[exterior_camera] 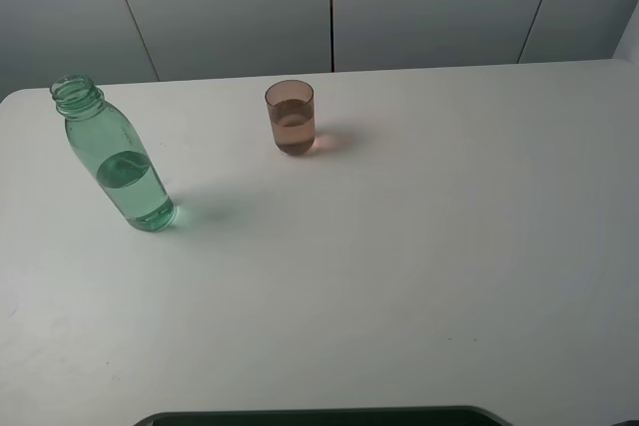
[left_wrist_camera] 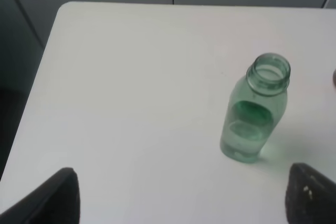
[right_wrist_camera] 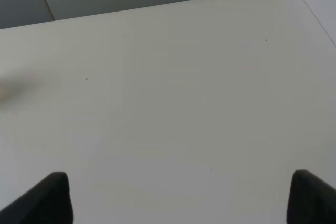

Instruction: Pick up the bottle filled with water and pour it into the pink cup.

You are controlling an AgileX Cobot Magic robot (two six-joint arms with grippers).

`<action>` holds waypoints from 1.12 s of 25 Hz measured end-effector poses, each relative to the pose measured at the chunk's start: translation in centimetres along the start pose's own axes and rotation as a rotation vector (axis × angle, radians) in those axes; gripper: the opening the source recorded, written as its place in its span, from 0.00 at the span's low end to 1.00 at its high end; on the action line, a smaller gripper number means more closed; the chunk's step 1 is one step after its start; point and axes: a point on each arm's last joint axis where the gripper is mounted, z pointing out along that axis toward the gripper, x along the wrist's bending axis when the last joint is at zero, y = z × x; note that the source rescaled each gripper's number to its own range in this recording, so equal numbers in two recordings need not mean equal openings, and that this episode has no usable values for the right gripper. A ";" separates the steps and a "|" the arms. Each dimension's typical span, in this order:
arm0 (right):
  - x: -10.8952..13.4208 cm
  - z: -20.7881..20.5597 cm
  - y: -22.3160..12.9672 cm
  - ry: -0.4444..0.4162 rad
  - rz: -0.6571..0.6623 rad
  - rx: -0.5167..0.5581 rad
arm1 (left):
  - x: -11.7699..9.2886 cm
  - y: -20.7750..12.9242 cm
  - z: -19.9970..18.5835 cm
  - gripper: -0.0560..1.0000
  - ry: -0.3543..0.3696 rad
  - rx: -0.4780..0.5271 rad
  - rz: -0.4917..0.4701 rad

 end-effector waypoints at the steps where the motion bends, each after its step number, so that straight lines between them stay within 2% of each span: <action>1: 0.0 0.0 0.0 0.000 0.000 0.000 | 0.1 -0.9 0.1 0.99 0.009 0.002 0.003; 10: 0.0 0.0 0.0 0.000 0.000 0.000 | 0.2 -8.0 2.6 0.99 0.016 0.073 0.065; 16: 0.0 0.0 0.0 0.000 0.000 0.000 | 0.3 -10.9 3.4 0.99 0.023 0.026 0.072; 21: 0.0 0.0 0.0 0.000 0.000 0.000 | 0.3 -11.9 2.6 0.99 0.010 -0.073 0.081; 28: 0.0 0.0 0.0 0.000 0.000 0.000 | 0.4 -11.8 2.5 0.99 -0.035 -0.112 0.088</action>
